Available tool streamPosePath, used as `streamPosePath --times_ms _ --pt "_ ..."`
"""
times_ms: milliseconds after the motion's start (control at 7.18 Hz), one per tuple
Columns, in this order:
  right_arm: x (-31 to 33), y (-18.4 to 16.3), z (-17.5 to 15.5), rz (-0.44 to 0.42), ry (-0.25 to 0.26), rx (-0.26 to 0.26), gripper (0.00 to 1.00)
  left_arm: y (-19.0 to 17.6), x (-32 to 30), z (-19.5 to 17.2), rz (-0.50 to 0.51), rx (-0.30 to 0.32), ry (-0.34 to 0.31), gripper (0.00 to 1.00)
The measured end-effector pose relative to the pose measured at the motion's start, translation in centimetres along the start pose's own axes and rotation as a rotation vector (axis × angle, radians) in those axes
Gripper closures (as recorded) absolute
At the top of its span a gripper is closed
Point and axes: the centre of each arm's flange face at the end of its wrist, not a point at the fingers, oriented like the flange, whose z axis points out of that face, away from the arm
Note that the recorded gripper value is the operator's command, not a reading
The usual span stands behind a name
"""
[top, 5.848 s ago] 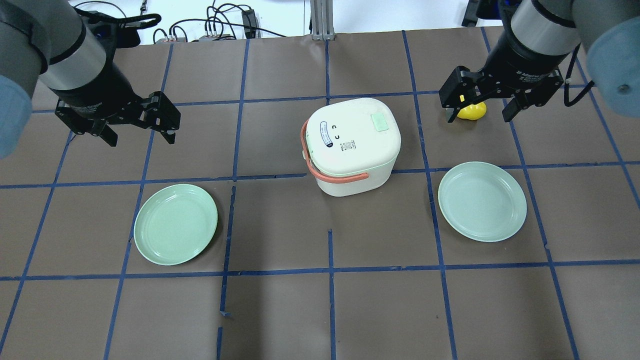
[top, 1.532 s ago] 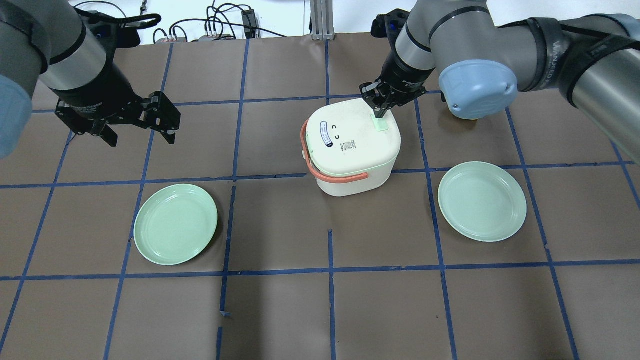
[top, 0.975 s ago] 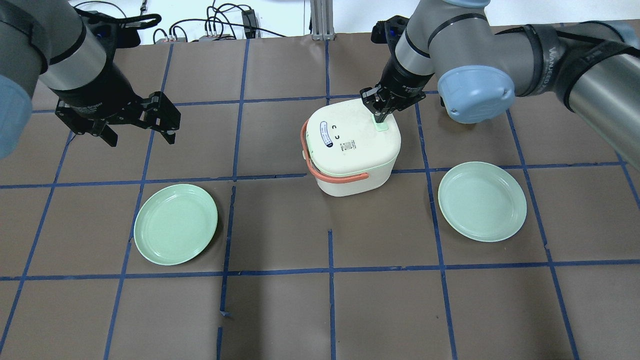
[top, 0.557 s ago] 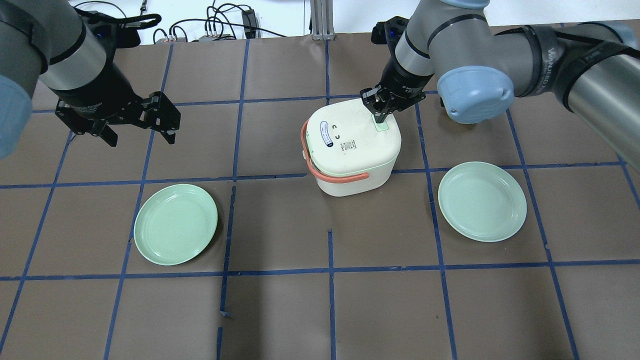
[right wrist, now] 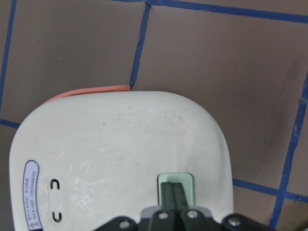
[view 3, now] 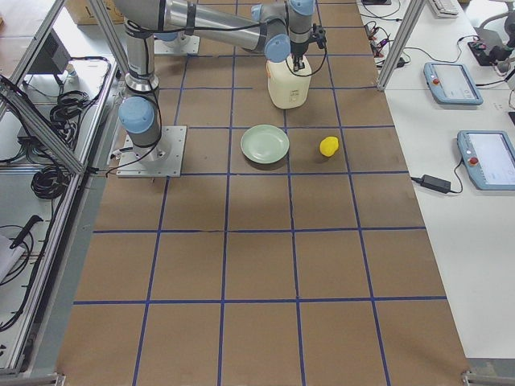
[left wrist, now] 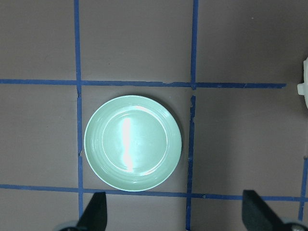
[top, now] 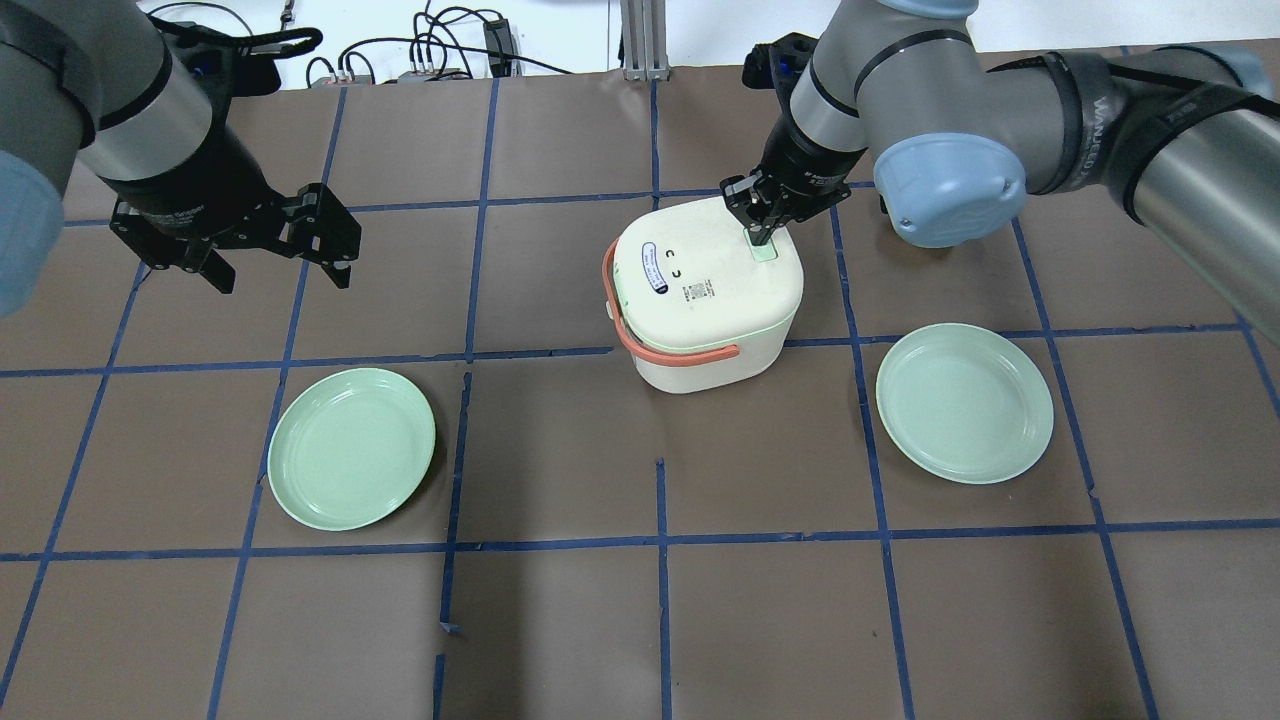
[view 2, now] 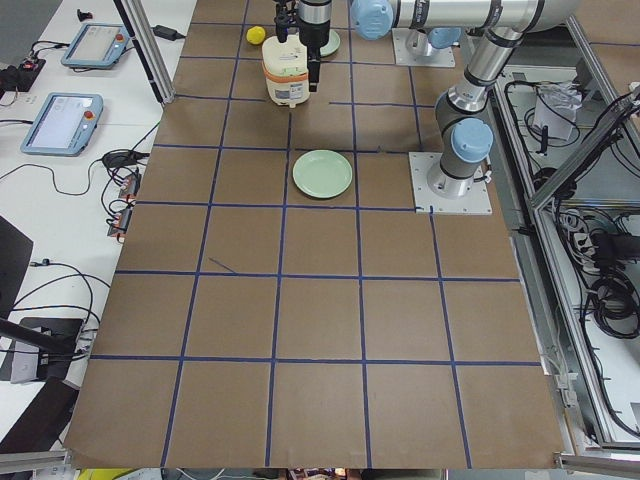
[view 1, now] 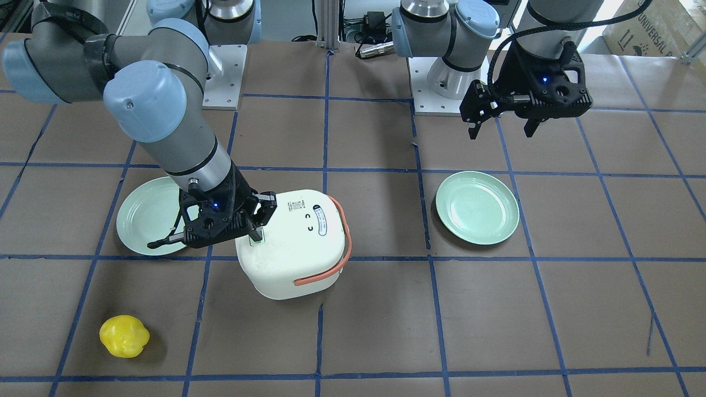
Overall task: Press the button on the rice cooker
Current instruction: 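Press down on the green lid button with the right gripper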
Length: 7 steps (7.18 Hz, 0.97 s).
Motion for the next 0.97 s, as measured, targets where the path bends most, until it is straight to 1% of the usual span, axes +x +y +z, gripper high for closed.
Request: streamPosePath --times_ms 418,557,696,835,975 --pt "0.0 -0.1 0.1 0.000 0.000 0.003 0.89 0.0 0.0 0.0 0.000 0.000 0.000 0.00" --pt "0.0 -0.1 0.1 0.000 0.000 0.004 0.78 0.0 0.0 0.0 0.000 0.000 0.000 0.00" --pt "0.0 -0.1 -0.2 0.002 0.002 0.008 0.23 0.0 0.0 0.0 0.000 0.000 0.000 0.00" --pt "-0.1 -0.2 -0.7 0.003 0.006 0.017 0.01 0.0 0.0 0.0 0.000 0.000 0.000 0.00" --pt "-0.2 -0.1 -1.4 0.003 0.012 0.024 0.00 0.0 0.0 0.0 0.000 0.000 0.000 0.00"
